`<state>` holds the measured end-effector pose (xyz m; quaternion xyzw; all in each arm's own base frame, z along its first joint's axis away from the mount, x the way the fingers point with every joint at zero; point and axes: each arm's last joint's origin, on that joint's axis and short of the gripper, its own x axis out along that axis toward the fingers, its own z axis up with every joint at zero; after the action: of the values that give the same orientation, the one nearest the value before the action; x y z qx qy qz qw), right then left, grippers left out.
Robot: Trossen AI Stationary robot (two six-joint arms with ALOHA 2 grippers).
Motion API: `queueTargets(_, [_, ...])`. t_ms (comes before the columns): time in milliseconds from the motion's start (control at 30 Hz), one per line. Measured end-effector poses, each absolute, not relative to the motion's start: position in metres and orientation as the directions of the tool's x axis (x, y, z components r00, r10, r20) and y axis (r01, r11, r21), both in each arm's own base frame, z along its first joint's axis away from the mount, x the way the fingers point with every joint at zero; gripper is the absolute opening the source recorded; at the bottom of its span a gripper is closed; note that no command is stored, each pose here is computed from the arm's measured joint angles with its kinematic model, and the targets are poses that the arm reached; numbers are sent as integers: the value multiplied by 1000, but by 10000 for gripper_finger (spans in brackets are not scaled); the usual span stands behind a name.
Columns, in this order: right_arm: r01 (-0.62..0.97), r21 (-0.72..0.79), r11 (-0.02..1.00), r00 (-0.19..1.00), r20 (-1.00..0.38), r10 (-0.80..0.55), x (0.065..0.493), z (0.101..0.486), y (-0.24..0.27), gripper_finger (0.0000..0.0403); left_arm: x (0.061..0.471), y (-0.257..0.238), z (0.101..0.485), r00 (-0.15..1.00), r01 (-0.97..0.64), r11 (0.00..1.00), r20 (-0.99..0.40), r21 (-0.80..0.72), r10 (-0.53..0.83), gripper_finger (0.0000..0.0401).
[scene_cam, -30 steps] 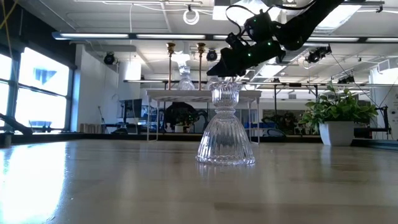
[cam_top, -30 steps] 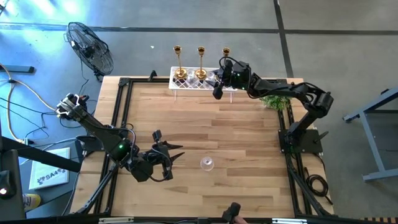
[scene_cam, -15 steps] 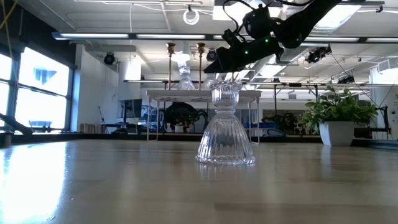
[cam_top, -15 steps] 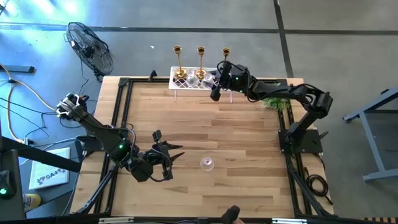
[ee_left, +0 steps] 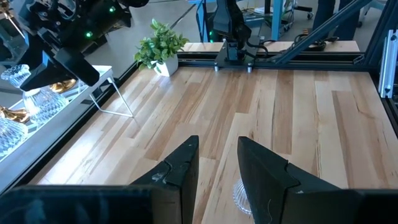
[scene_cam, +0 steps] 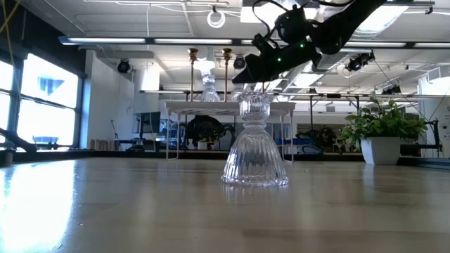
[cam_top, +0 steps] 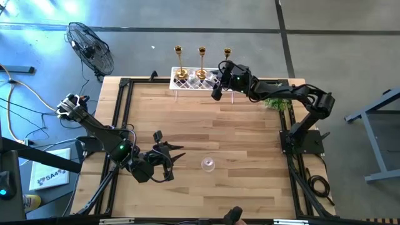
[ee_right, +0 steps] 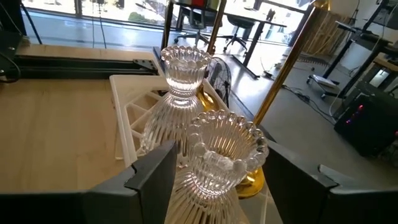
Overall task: Pick & Place candle stick holders
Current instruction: Put the right glass candle holder on the shelf
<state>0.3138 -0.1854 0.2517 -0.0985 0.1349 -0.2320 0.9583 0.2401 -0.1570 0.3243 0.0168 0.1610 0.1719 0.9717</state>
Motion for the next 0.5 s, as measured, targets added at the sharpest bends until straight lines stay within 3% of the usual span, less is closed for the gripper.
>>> queueTargets(500, [456, -320, 830, 825, -199, -530, 313, 254, -186, 225, 240, -157, 324, 891, -312, 946, -319, 86, 322, 108])
